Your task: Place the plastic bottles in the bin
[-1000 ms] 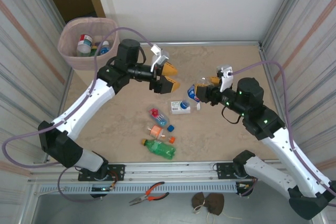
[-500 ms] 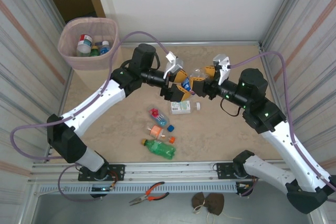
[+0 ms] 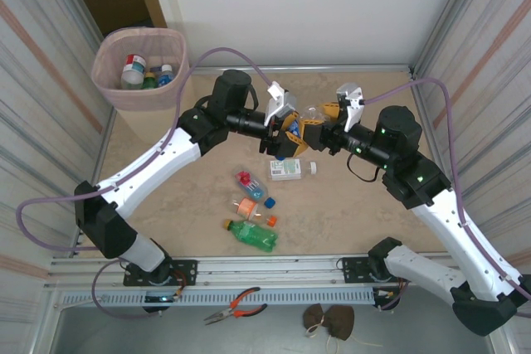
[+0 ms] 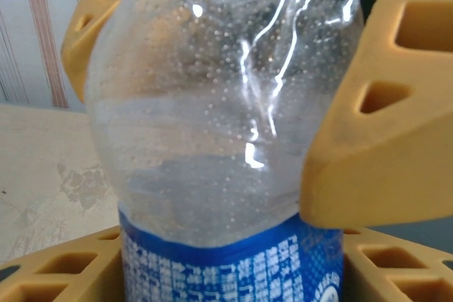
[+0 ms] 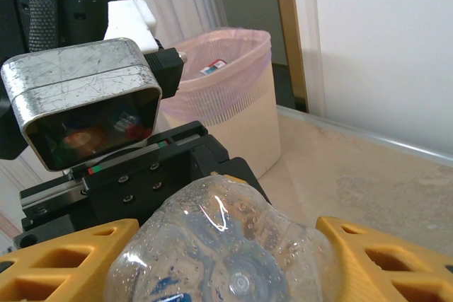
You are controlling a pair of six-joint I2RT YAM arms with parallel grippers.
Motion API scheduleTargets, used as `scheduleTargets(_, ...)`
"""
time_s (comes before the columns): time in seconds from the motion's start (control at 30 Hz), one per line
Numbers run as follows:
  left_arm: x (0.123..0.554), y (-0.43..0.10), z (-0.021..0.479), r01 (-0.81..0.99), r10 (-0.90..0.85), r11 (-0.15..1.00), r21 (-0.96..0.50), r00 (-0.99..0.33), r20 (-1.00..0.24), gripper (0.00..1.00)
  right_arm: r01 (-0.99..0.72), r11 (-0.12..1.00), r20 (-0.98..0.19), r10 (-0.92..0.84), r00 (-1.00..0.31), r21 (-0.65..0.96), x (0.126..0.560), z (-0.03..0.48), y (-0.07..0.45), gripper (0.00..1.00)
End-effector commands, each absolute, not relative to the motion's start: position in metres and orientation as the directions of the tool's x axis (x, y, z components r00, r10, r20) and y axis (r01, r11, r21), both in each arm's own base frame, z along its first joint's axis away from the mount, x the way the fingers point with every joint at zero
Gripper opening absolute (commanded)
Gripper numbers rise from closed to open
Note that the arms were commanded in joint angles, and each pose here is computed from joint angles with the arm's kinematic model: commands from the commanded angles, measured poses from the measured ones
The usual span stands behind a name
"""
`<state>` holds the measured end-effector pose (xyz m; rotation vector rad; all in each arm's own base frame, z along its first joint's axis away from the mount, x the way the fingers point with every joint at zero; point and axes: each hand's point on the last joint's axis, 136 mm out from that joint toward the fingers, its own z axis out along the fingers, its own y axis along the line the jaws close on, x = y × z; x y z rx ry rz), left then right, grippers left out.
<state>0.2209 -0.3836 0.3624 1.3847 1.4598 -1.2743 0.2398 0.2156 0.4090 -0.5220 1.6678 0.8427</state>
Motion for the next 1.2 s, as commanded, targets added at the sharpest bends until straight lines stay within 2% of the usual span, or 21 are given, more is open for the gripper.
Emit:
scheduleTargets(0.0, 0.221, -0.387, 0.382, 0.991, 0.203, -0.088, -0.096, -0.077, -0.976, 0.57, -0.713, 0.650, -0.964, 0.136, -0.229, 0.261, 0.238, 0.427, 0.210, 0.52)
scheduleTargets(0.1, 0.221, -0.385, 0.382, 0.993, 0.207, -0.081, -0.091, -0.073, -0.976, 0.56, -0.709, 0.654, -0.964, 0.139, -0.228, 0.262, 0.238, 0.427, 0.209, 0.55)
scheduleTargets(0.23, 0.225, -0.381, 0.380, 0.997, 0.234, -0.039, -0.069, -0.058, -0.970, 0.56, -0.700, 0.665, -0.965, 0.150, -0.215, 0.259, 0.238, 0.431, 0.204, 0.72)
scheduleTargets(0.3, 0.229, -0.377, 0.380, 0.998, 0.246, -0.012, -0.059, -0.055, -0.968, 0.56, -0.693, 0.674, -0.966, 0.156, -0.206, 0.256, 0.237, 0.434, 0.201, 0.76)
scheduleTargets(0.57, 0.265, -0.338, 0.380, 0.984, 0.288, 0.164, -0.067, -0.113, -0.951, 0.55, -0.660, 0.713, -0.971, 0.166, -0.171, 0.238, 0.235, 0.439, 0.188, 0.81)
scheduleTargets(0.87, 0.336, -0.232, 0.389, 0.846, 0.275, 0.527, -0.087, -0.266, -0.924, 0.56, -0.638, 0.732, -0.971, 0.165, -0.174, 0.239, 0.238, 0.433, 0.182, 0.83)
scheduleTargets(1.0, 0.367, -0.167, 0.396, 0.708, 0.203, 0.696, -0.119, -0.352, -0.914, 0.56, -0.636, 0.733, -0.970, 0.164, -0.179, 0.241, 0.239, 0.431, 0.182, 0.83)
scheduleTargets(1.17, 0.399, -0.091, 0.409, 0.511, 0.094, 0.848, -0.142, -0.408, -0.908, 0.56, -0.635, 0.732, -0.968, 0.162, -0.190, 0.247, 0.241, 0.428, 0.184, 0.83)
